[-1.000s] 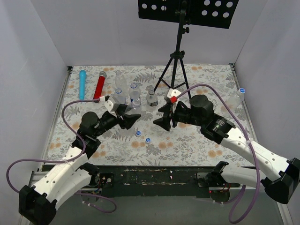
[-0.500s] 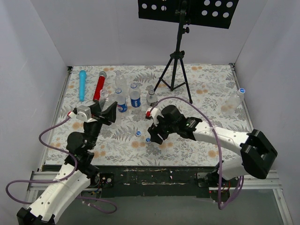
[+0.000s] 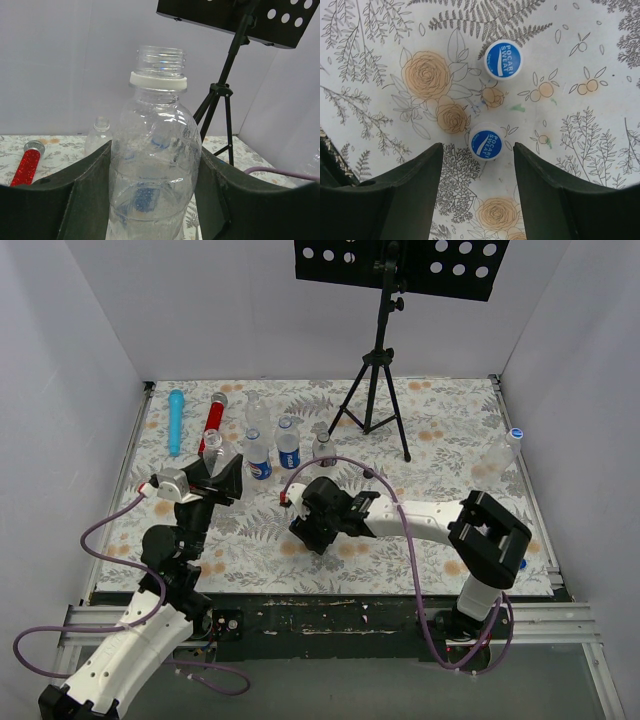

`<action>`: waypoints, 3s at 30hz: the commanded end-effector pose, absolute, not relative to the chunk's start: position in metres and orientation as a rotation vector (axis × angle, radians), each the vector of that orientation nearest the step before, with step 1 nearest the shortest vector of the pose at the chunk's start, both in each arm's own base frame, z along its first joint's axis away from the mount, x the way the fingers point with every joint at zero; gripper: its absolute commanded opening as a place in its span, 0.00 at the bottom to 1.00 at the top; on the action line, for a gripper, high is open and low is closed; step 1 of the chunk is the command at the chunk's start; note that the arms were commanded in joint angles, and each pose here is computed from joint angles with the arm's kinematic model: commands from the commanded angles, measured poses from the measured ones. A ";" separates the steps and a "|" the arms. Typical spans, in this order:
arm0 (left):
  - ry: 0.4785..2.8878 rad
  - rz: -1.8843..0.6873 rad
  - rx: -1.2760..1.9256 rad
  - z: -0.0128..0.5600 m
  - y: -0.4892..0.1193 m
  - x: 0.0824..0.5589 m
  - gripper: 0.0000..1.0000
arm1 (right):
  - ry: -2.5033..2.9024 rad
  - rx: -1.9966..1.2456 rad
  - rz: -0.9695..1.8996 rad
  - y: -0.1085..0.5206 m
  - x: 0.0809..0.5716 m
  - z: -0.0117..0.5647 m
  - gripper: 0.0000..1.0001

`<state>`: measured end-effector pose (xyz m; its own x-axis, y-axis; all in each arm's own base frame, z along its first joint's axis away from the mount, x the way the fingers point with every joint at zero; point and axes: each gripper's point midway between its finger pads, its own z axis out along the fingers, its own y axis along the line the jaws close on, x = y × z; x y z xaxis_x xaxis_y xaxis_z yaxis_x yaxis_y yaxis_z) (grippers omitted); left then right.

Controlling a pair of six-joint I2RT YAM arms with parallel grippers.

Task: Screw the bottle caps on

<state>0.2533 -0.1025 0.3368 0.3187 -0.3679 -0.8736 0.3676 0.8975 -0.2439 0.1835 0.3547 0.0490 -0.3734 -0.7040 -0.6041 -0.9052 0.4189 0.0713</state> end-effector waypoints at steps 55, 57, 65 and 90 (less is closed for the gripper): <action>1.303 -0.868 0.724 0.291 -0.220 0.228 0.34 | 1.847 -1.248 0.607 0.314 0.189 0.209 0.22; 1.304 -0.925 0.796 0.284 -0.229 0.220 0.34 | 1.758 -1.207 0.660 0.306 0.187 0.243 0.22; 1.280 -1.205 1.100 0.260 -0.253 0.176 0.34 | 1.418 -1.325 0.847 0.301 0.147 0.338 0.22; 1.172 -1.254 1.252 0.255 -0.259 0.148 0.32 | 1.270 -1.564 0.996 0.325 0.123 0.340 0.22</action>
<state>0.1558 -0.2577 0.2370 -0.0587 0.0215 -0.9980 0.9982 -0.0138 -0.0590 0.1270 0.3216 0.3253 0.1157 -0.3467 -0.9308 -0.9929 -0.0679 -0.0981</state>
